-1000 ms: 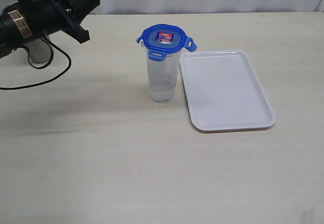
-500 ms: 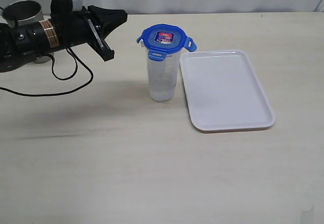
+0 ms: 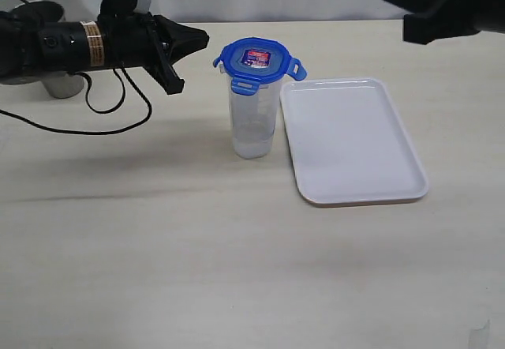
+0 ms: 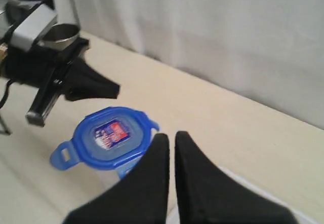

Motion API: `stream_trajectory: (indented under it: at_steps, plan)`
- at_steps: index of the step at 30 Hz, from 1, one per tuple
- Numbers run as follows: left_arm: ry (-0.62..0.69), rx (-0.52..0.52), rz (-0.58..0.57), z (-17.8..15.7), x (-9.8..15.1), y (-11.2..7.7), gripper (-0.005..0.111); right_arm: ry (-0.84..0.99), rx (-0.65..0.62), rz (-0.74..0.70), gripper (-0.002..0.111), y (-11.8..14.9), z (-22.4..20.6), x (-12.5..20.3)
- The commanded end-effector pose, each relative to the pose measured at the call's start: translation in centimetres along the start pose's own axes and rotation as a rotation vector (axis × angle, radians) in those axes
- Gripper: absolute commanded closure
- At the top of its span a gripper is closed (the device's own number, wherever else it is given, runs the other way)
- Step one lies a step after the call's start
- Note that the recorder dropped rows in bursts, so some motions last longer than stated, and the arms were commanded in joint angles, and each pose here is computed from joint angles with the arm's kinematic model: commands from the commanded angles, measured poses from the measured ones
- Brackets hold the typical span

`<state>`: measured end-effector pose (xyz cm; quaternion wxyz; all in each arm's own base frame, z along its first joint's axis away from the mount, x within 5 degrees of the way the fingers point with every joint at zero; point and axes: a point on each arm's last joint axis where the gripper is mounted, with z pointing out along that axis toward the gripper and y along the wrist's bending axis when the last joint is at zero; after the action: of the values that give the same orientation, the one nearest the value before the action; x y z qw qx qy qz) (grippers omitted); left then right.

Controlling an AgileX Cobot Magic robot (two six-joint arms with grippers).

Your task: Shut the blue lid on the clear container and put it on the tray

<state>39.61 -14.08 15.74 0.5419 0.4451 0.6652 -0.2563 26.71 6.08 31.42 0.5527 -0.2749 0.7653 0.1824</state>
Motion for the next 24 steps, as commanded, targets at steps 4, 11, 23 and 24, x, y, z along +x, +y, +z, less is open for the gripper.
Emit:
stream_trajectory:
  at_steps: [4, 11, 23, 24]
  plan:
    - [0.002, 0.007, -0.005, 1.4, 0.9, 1.0, 0.107, 0.079, -0.261, -0.186, 0.104, 0.2, 3.1, 2.4]
    - [-0.009, 0.01, 0.044, 1.5, 0.8, 1.1, 0.107, 0.087, -0.475, -0.149, 0.104, 1.0, 4.7, 4.5]
    - [-0.064, 0.038, 0.096, 1.4, 0.3, 0.8, 0.107, 0.101, -0.626, -0.101, 0.104, 1.2, 6.4, 7.1]
    - [-0.077, 0.046, 0.096, 1.4, 0.2, 0.7, 0.107, 0.103, -0.638, -0.094, 0.104, 1.2, 6.5, 7.3]
